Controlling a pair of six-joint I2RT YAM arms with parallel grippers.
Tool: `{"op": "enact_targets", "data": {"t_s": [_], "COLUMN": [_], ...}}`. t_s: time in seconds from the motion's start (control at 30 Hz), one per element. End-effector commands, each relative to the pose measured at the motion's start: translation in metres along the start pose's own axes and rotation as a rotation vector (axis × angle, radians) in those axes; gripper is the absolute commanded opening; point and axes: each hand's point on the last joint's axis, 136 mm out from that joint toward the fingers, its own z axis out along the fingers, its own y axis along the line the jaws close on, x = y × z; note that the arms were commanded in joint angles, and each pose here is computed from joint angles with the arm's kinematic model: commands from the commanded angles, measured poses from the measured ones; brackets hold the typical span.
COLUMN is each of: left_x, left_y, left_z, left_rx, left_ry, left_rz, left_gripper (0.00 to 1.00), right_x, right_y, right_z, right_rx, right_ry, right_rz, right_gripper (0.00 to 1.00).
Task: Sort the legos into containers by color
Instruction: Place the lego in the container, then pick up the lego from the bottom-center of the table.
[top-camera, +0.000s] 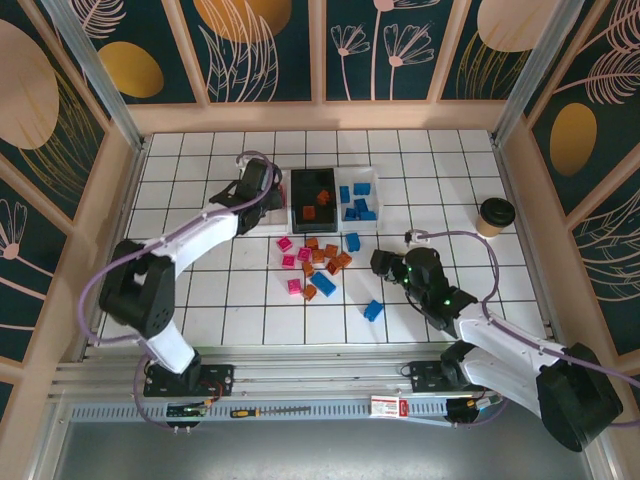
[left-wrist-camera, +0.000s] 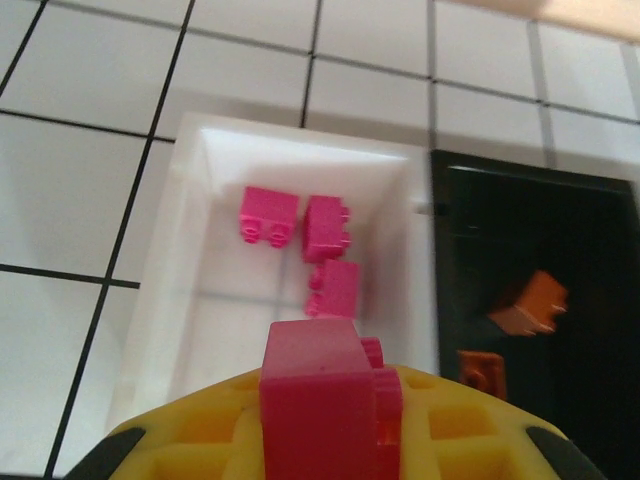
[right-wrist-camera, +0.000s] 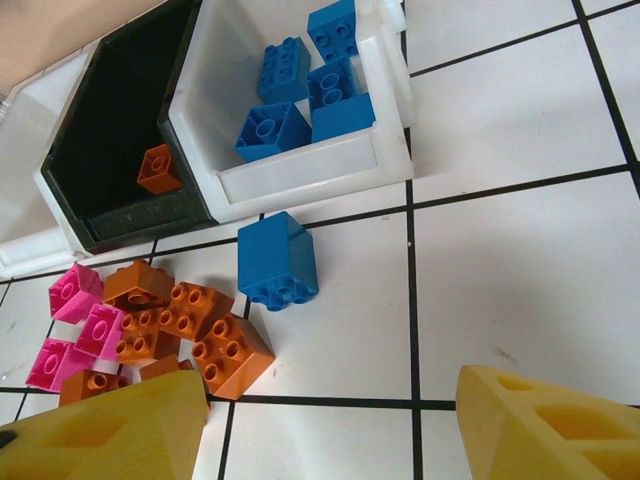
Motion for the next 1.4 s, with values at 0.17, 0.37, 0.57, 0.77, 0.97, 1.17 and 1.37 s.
{"op": "enact_targets", "data": {"t_s": [0.17,0.37,0.57,0.77,0.97,1.17,1.37], "left_x": [0.004,-0.015,-0.042,-0.006,0.045,0.077,0.102], "left_y": [0.003,-0.015,-0.045,-0.063,-0.044,-0.024,-0.007], "left_z": [0.053,0.029,-0.045,-0.099,-0.112,-0.114,-0.107], "left_rx": [-0.046,0.06,0.272,0.414,0.467,0.47,0.435], "left_ry": [0.065,0.029,-0.073,-0.07,-0.016,0.022,0.059], "left_rz": [-0.012,-0.052,-0.088,-0.073,-0.128,-0.152,-0.154], "left_gripper": [0.25,0.6,0.82,0.98,0.99,0.99,0.99], "right_x": [0.0,0.005,0.026,0.069,0.101,0.122,0.142], "right_y": [-0.008,-0.005,0.0,0.007,0.02,0.012,0.01], "right_z": [-0.003,-0.003,0.001,0.002,-0.008,-0.017,-0.022], "right_rx": [0.031,0.012,-0.018,-0.005,0.002,0.067,0.109], "right_ry": [-0.008,0.022,0.132,0.303,0.422,0.505,0.586], "right_rz": [0.003,-0.006,-0.036,-0.093,-0.163,-0.204,-0.247], "right_gripper": [0.67,0.67,0.67,0.67,0.68,0.68,0.67]}}
